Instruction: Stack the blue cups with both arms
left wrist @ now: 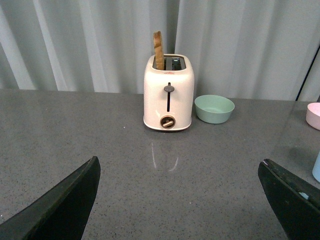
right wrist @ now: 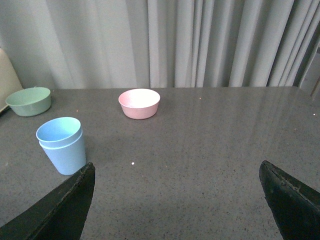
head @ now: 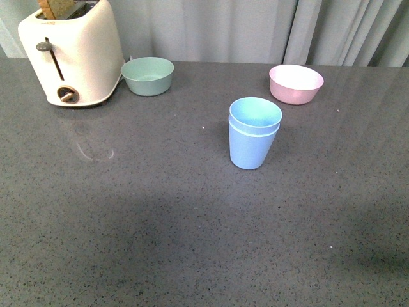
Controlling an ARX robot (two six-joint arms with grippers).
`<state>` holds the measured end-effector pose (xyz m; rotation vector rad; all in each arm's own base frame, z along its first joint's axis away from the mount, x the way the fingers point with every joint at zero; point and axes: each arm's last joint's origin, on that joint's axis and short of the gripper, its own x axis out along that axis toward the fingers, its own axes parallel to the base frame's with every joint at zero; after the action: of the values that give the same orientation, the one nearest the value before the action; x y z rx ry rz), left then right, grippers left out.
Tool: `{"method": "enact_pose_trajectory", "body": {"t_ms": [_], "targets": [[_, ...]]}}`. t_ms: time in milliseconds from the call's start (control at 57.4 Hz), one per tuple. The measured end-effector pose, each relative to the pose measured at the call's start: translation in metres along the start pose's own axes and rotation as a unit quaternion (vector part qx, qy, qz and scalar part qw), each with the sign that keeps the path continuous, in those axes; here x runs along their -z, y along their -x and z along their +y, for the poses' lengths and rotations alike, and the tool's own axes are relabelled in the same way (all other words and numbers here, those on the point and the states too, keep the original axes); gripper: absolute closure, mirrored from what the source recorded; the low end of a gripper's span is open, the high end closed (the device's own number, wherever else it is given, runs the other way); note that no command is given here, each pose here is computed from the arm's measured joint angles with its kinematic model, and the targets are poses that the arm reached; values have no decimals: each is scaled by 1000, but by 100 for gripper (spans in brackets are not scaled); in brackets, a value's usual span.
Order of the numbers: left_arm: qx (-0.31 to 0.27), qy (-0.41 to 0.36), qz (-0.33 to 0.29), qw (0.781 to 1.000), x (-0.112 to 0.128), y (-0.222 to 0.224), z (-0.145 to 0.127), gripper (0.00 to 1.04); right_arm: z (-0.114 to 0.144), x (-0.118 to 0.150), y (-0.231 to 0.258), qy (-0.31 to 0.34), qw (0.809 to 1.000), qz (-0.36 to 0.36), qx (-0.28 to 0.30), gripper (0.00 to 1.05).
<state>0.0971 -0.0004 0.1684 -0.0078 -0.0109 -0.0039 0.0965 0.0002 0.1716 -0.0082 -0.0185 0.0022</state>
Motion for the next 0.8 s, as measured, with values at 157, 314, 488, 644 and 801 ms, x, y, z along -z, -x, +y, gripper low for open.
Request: {"method": "enact_pose_trajectory", "body": {"t_ms": [157, 314, 488, 644, 801], "targets": [[0, 0, 0, 1000, 0, 0, 0, 9, 0, 0, 0, 0, 1000, 0, 0, 9], [0, 0, 0, 1000, 0, 0, 0, 9, 0, 0, 0, 0, 1000, 0, 0, 9], [0, 0, 0, 1000, 0, 0, 0, 9, 0, 0, 0, 0, 1000, 0, 0, 9], [0, 0, 0, 1000, 0, 0, 0, 9, 0, 0, 0, 0, 1000, 0, 0, 9], [0, 0, 0, 1000, 0, 0, 0, 9, 0, 0, 0, 0, 1000, 0, 0, 9]]}}
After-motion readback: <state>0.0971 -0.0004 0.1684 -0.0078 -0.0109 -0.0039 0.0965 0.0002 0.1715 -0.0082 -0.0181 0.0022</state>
